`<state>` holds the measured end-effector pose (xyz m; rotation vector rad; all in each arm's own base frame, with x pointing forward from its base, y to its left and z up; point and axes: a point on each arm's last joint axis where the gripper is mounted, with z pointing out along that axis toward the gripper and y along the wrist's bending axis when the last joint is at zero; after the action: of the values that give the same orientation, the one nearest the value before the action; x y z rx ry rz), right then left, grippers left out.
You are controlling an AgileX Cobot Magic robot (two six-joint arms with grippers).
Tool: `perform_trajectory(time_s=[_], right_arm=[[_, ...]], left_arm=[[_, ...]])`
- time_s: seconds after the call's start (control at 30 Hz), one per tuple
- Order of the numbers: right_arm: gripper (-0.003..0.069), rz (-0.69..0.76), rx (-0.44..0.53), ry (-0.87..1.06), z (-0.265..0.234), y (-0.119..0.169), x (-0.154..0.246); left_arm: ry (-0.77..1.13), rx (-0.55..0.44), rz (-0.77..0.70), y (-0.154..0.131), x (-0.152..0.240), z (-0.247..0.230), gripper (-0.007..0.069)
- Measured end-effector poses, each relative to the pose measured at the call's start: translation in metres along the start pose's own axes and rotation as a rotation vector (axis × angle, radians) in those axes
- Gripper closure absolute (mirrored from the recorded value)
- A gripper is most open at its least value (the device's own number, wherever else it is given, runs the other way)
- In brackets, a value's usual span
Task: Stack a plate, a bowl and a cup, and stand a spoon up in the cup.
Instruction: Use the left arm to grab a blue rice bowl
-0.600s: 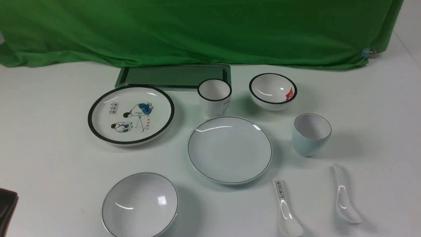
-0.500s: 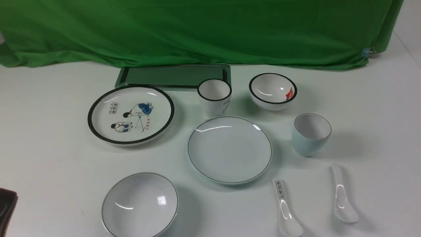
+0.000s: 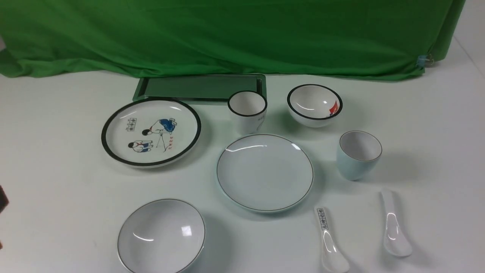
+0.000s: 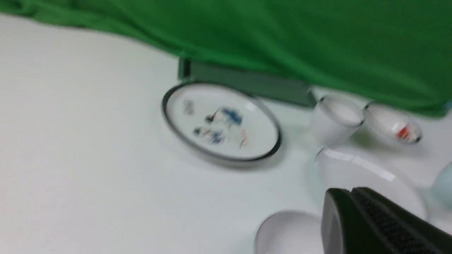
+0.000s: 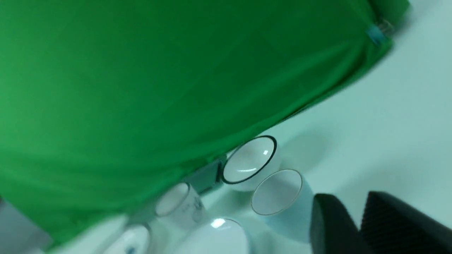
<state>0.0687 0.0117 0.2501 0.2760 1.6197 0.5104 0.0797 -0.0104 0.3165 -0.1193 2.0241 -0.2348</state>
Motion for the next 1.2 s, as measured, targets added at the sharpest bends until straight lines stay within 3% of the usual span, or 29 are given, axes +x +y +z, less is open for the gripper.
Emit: perform_trajectory(time_s=[0.13,0.3,0.37,0.43,0.57,0.73,0.83,1.0,1.2], right_arm=[[0.0641,-0.305,-0.005,0.184,0.023,0.023,-0.03],[0.065,-0.55,-0.003,0.621,0.065,0.043,-0.049],[0.065,-0.591,-0.002,0.836,0.08,0.042,-0.043],[0.065,-0.599,-0.002,0.922,0.086,0.041,-0.039],[0.0649,-0.611,-0.006,1.105,0.104,0.035,-0.021],[0.0646,-0.642,-0.046,1.09,0.11,0.041,-0.017],[0.0645,-0.653,-0.055,1.066,0.112,0.043,-0.018],[0.0644,-0.667,-0.063,1.025,0.115,0.044,-0.02],[0.064,-0.674,-0.065,0.973,0.121,0.045,-0.021]], left_arm=[[0.287,-0.047,0.147,0.003,-0.026,0.031,0.0654],[0.506,0.02,0.251,-0.01,-0.037,0.076,0.0634],[0.6,0.06,0.281,-0.02,-0.028,0.096,0.0603],[0.645,0.072,0.289,-0.024,-0.023,0.106,0.0576],[0.773,0.092,0.301,-0.035,-0.002,0.148,0.0426],[0.824,0.079,0.274,-0.035,0.017,0.191,0.0255],[0.863,0.064,0.269,-0.032,0.032,0.213,0.0204],[0.912,0.047,0.266,-0.028,0.05,0.233,0.0246],[0.902,0.056,0.248,-0.032,0.043,0.239,0.0547]])
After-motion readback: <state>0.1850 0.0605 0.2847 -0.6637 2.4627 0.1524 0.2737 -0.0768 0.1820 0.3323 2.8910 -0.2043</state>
